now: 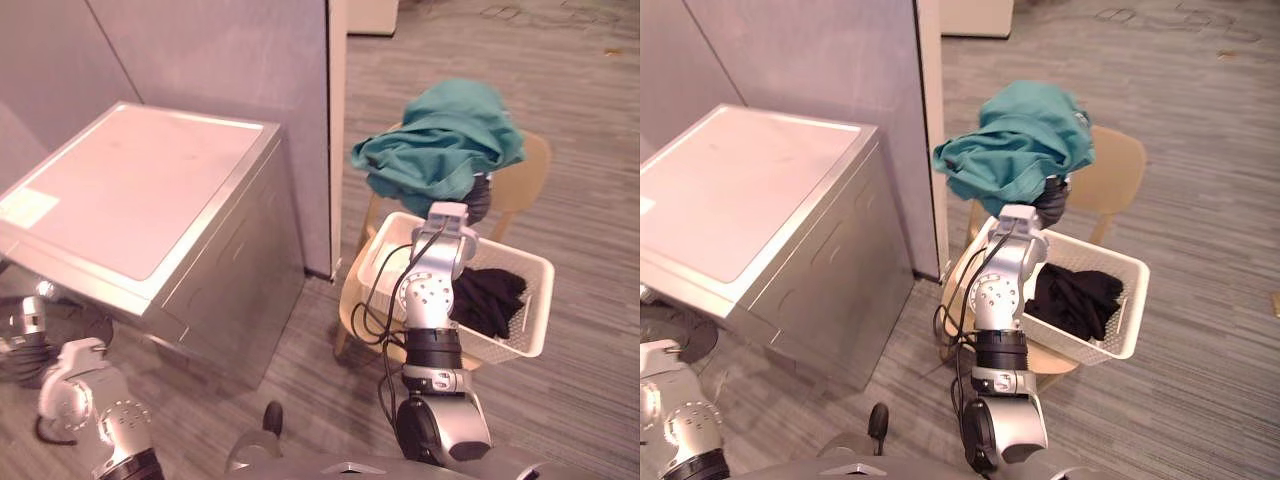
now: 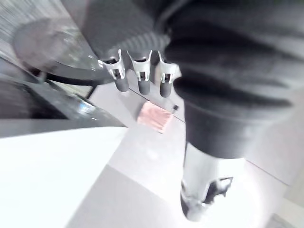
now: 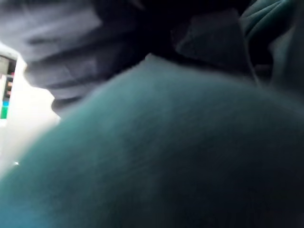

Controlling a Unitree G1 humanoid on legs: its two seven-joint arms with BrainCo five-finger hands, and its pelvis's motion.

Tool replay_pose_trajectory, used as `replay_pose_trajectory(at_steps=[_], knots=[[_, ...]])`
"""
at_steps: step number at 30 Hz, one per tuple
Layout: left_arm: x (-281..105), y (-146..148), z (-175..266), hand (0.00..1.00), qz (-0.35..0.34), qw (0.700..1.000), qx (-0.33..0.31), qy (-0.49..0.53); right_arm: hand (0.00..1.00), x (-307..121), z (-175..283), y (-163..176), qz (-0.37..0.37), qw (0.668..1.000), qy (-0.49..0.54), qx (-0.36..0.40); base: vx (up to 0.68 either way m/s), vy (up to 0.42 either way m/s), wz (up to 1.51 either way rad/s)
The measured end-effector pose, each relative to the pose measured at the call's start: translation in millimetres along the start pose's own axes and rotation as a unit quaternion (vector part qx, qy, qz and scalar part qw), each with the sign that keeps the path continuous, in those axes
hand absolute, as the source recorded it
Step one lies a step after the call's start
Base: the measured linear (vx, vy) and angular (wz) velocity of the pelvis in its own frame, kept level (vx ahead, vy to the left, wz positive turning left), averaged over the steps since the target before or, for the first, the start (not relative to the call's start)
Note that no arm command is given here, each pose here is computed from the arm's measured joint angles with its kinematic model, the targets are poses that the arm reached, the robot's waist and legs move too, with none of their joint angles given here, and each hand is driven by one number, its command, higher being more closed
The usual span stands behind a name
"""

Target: Pick up the laundry basket with both hands and put the clothes into the washing machine.

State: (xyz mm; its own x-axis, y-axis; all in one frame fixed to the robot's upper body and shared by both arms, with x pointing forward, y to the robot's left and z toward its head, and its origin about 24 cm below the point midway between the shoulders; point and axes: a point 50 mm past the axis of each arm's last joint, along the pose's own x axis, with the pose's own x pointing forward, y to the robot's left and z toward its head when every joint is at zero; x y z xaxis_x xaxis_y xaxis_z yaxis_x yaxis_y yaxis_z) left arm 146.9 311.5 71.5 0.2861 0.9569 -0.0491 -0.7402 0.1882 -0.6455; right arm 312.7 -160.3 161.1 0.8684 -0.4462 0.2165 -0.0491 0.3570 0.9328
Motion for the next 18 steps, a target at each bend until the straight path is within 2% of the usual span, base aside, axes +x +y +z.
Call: replay_pose_trajectory(at_steps=[5, 10, 13, 15, 18], knots=[[-6, -16, 40, 0.0, -0.027, 0.994, 0.009, -0.107, 1.0, -11, -13, -11, 0.009, 0.998, 0.048, -0.028, 0.01, -0.01, -0.31], [-14, -36, 35, 0.0, -0.086, 0.992, 0.004, -0.097, 1.0, -14, -24, -17, 0.014, 0.996, 0.078, -0.047, -0.05, -0.005, -0.26], [-39, -76, 10, 0.0, -0.212, 0.977, -0.002, -0.033, 1.0, -20, -38, -17, 0.022, 0.991, 0.116, -0.058, -0.07, -0.017, -0.25], [-72, -111, -27, 0.0, -0.339, 0.939, 0.009, 0.056, 1.0, -26, -50, -13, 0.035, 0.986, 0.147, -0.066, -0.06, -0.013, -0.2], [-115, -133, -77, 0.0, -0.456, 0.872, 0.049, 0.171, 1.0, -34, -62, -6, 0.061, 0.98, 0.177, -0.07, -0.05, -0.01, -0.29]])
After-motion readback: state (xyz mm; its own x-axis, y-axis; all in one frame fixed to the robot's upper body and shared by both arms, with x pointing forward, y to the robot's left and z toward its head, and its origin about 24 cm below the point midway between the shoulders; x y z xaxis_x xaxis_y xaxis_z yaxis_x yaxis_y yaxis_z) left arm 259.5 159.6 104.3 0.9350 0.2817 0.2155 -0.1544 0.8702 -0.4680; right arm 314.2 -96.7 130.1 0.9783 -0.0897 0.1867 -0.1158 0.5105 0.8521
